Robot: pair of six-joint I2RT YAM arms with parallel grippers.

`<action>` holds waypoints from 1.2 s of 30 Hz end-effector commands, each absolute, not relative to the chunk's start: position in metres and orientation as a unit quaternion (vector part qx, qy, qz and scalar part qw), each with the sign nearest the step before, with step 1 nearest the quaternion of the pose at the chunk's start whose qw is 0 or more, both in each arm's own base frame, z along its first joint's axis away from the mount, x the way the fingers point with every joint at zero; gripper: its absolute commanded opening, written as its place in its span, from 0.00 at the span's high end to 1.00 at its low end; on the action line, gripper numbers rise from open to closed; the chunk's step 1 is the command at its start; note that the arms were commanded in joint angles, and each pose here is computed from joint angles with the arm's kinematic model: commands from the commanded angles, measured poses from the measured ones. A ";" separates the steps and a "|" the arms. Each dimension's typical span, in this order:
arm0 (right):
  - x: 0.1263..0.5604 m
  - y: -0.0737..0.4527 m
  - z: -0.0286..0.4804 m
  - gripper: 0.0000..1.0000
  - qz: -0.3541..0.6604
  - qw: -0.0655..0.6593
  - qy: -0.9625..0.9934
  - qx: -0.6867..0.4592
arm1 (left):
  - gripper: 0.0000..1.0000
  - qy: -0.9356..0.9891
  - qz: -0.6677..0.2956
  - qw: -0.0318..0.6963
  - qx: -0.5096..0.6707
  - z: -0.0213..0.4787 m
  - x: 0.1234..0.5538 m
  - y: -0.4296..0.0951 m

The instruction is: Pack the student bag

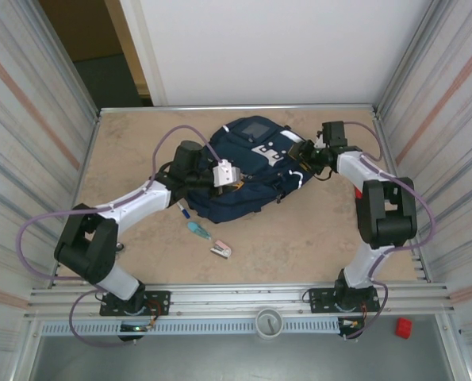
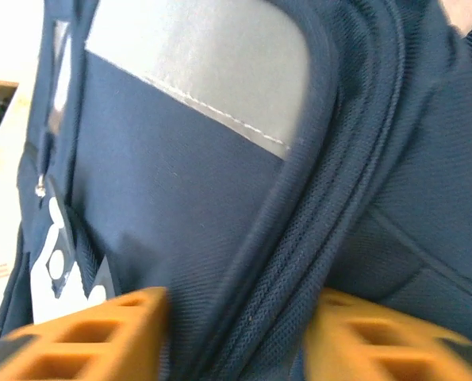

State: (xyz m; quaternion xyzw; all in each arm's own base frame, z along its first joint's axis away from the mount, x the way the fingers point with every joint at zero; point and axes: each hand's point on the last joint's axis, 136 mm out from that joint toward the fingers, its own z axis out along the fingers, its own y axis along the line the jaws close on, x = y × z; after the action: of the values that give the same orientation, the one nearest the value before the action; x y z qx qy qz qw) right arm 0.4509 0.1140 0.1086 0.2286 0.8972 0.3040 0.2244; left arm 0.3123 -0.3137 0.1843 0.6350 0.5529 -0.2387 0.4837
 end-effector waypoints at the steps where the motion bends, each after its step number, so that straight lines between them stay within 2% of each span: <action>1: 0.447 0.107 0.106 0.89 0.282 0.238 0.904 0.215 | 1.00 0.505 -0.249 0.517 0.645 0.213 0.312 -0.327; 2: 0.441 0.100 0.107 0.97 0.280 0.248 0.901 0.219 | 1.00 0.511 -0.238 0.516 0.645 0.210 0.317 -0.325; 3: 0.434 0.096 0.108 1.00 0.279 0.257 0.898 0.223 | 1.00 0.519 -0.228 0.515 0.643 0.206 0.322 -0.323; 6: 0.406 0.083 0.115 1.00 0.264 0.295 0.888 0.236 | 0.90 0.566 -0.189 0.515 0.615 0.197 0.353 -0.311; 9: 0.382 0.087 0.124 1.00 0.267 0.331 0.871 0.247 | 0.72 0.650 -0.099 0.515 0.549 0.190 0.399 -0.289; 11: 0.369 0.095 0.128 1.00 0.265 0.349 0.862 0.255 | 0.57 0.709 -0.057 0.510 0.485 0.187 0.416 -0.269; 14: 0.358 0.105 0.136 1.00 0.261 0.376 0.851 0.258 | 0.37 0.761 -0.054 0.508 0.401 0.189 0.405 -0.247; 19: 0.344 0.114 0.151 1.00 0.241 0.418 0.840 0.248 | 0.19 0.828 -0.125 0.502 0.217 0.204 0.367 -0.223; 21: 0.341 0.119 0.153 1.00 0.240 0.425 0.839 0.242 | 0.15 0.843 -0.126 0.488 0.190 0.201 0.357 -0.227; 24: 0.339 0.124 0.153 1.00 0.242 0.426 0.839 0.237 | 0.09 0.848 -0.066 0.482 0.211 0.198 0.349 -0.245; 30: 0.340 0.126 0.155 1.00 0.246 0.429 0.837 0.235 | 0.06 0.850 -0.006 0.461 0.254 0.183 0.345 -0.279; 31: 0.340 0.125 0.156 1.00 0.245 0.432 0.836 0.234 | 0.02 0.849 -0.003 0.458 0.262 0.180 0.341 -0.283; 36: 0.342 0.122 0.162 1.00 0.238 0.442 0.832 0.234 | 0.01 0.854 0.000 0.435 0.285 0.164 0.324 -0.291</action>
State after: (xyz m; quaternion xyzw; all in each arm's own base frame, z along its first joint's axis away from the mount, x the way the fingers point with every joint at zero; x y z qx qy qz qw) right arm 0.3382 0.1230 0.1399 0.2472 0.8475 0.2356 0.4064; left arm 0.3253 -0.2983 0.1623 0.3000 0.8476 -0.0230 0.4371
